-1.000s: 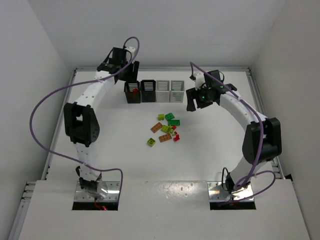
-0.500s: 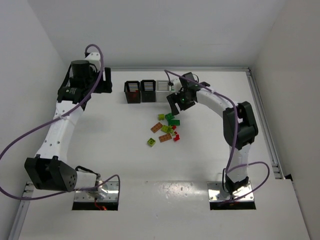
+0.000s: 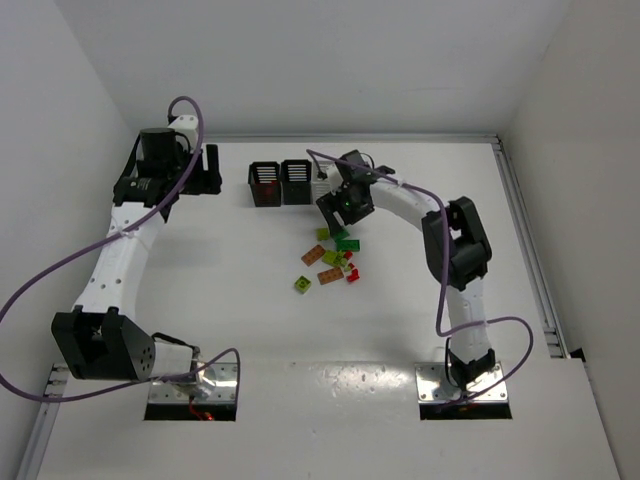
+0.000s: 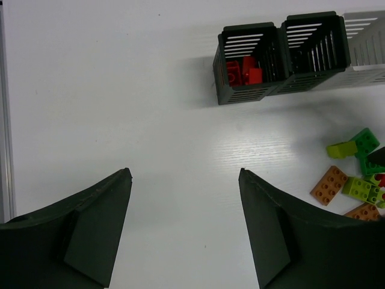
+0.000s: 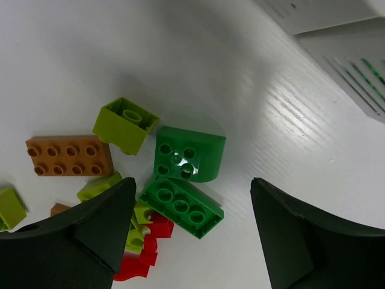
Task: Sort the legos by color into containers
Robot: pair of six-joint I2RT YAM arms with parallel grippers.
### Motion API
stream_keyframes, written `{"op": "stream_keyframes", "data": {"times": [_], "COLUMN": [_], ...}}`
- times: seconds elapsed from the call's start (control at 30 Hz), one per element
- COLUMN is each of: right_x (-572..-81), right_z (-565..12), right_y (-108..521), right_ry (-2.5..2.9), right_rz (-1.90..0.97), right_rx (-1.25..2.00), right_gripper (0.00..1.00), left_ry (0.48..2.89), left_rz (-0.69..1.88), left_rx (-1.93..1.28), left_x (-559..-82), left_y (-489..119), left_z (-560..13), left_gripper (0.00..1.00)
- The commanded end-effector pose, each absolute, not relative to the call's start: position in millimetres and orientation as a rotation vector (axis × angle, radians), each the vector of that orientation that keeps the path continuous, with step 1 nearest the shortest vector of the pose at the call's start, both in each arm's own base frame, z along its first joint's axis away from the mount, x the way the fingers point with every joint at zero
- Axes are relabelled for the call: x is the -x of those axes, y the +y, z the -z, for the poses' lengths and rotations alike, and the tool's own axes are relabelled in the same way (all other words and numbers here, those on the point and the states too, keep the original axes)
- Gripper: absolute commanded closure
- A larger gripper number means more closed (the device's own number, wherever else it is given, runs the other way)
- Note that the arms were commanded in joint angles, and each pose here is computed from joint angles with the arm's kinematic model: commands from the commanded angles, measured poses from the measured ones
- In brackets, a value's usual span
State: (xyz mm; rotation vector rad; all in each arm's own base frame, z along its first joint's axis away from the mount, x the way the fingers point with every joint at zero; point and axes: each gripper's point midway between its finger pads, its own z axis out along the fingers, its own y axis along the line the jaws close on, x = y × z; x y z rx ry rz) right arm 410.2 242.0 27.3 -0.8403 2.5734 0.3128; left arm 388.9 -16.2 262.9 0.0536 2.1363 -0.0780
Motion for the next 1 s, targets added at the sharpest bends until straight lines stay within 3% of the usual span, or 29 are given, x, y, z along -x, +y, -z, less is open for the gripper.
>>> {"op": "stream_keyframes", "data": {"times": [0.0, 0.7, 0.97], "right_x": [-418.1, -424.3, -423.7], "right_z": [-33.5, 8.2, 18.4], "right_y": [244.6, 251.1, 251.3], "right_ry": [2.555, 2.599, 2.621], "right_rz": [-0.272, -0.188, -0.186], "right_rx": [0.819, 0.822, 0.815], "right_gripper": [0.22, 0.22, 0.32], "left_ry": [2.091, 2.101, 2.1], "left_rz": [0.104, 0.113, 0.123], "left_rx": [-0.044, -0.035, -0.041], "left_x": [-394.8, -394.4, -394.2], "left_y": [-15.1, -11.1, -12.7], "left_z": [-276.5, -269.8, -269.9], "left_gripper": [0.22, 0.22, 0.22]}}
